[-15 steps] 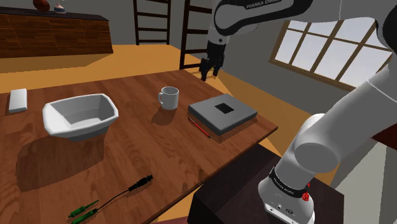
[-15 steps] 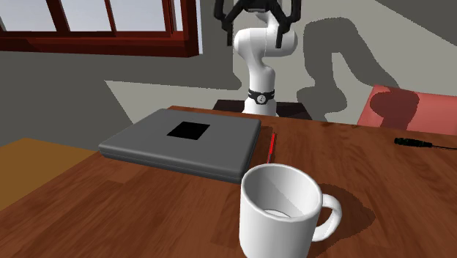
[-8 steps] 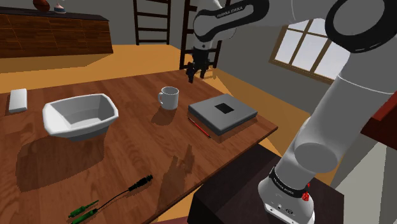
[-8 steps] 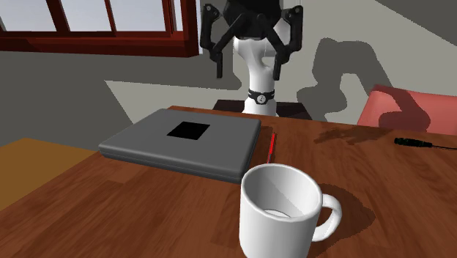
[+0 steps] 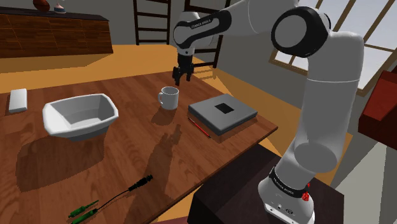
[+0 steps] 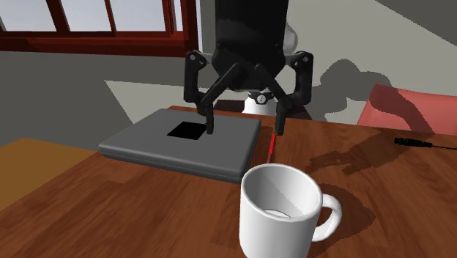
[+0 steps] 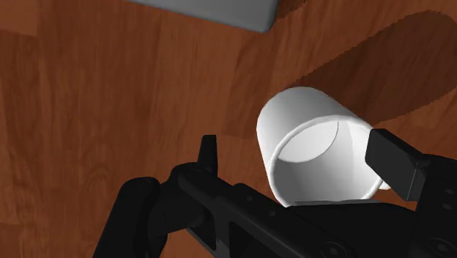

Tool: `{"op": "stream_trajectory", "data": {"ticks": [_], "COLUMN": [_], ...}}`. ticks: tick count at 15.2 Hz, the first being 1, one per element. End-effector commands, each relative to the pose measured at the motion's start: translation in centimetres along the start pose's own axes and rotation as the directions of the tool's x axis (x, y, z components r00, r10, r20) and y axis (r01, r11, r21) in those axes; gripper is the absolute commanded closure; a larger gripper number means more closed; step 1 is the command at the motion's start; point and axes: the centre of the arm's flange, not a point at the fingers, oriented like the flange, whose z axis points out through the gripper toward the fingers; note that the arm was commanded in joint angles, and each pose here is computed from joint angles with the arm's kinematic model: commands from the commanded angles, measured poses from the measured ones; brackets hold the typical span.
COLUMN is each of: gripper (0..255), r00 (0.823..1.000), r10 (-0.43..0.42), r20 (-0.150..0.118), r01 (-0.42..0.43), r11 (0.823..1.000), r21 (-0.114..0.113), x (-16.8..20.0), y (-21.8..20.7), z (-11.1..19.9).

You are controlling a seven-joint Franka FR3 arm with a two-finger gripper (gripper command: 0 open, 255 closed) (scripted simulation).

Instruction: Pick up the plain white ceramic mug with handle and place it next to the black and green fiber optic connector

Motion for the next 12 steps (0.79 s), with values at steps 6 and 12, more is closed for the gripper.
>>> {"op": "stream_trajectory", "data": {"ticks": [6, 12], "gripper": [0, 0], "r00": [1.0, 1.0], "r10": [-0.024, -0.024], "r20": [0.017, 0.017], "r01": [0.024, 0.024], "r11": [1.0, 1.0], "r21": [0.01, 0.01], "x": [5.6, 5.6], "y": [0.1, 0.1], "z": [4.5, 7.4]}}
